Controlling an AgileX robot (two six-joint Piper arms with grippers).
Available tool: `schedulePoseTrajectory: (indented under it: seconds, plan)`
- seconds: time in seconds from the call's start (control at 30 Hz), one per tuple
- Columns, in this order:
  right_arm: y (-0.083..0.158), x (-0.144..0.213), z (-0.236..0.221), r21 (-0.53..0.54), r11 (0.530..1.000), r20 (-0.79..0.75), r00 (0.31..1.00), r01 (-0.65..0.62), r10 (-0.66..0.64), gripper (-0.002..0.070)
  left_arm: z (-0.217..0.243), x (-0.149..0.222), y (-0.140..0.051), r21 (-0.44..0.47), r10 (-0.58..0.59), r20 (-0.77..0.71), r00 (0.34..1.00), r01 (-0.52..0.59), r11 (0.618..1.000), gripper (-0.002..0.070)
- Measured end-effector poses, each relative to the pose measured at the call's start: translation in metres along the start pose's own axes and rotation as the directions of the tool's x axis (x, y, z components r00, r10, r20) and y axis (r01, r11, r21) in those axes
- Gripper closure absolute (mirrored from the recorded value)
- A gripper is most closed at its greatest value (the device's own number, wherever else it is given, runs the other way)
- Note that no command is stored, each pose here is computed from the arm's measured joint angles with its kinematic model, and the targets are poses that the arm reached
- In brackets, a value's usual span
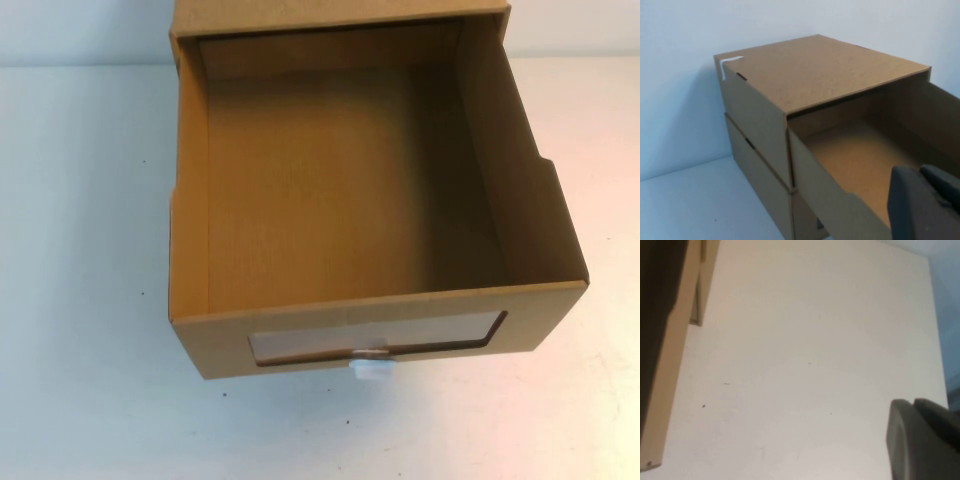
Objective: Open the shoe box
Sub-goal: 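Pull the top drawer of the cardboard box fully open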
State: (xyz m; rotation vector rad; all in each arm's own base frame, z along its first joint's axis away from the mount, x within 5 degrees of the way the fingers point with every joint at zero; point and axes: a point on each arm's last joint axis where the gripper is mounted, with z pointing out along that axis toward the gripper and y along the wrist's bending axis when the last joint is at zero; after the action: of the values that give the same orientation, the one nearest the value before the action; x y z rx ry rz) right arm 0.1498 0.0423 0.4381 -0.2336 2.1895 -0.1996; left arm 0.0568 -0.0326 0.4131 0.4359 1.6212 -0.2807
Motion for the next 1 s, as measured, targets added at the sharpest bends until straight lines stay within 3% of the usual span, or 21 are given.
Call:
schedulePoseTrajectory:
  seconds: [0.43, 0.6, 1.0]
  plan:
    - [0.004, 0.0, -0.006, -0.085, 0.996, 0.04, 0.998, -0.038, 0.042, 0.0689, -0.024, 0.123, -0.012, -0.059, -0.014, 0.125, 0.992, 0.022, 0.998, 0.0679]
    - [0.005, 0.001, -0.007, -0.108, 0.993, 0.036, 0.998, -0.049, 0.053, 0.0689, -0.006, 0.166, -0.011, -0.072, -0.06, 0.055, 0.997, 0.064, 0.995, 0.0679]
    - [0.009, 0.001, -0.008, -0.156, 0.985, 0.029, 0.997, -0.068, 0.073, 0.0689, 0.011, 0.215, -0.009, -0.098, -0.211, 0.033, 0.977, 0.213, 0.972, 0.0679]
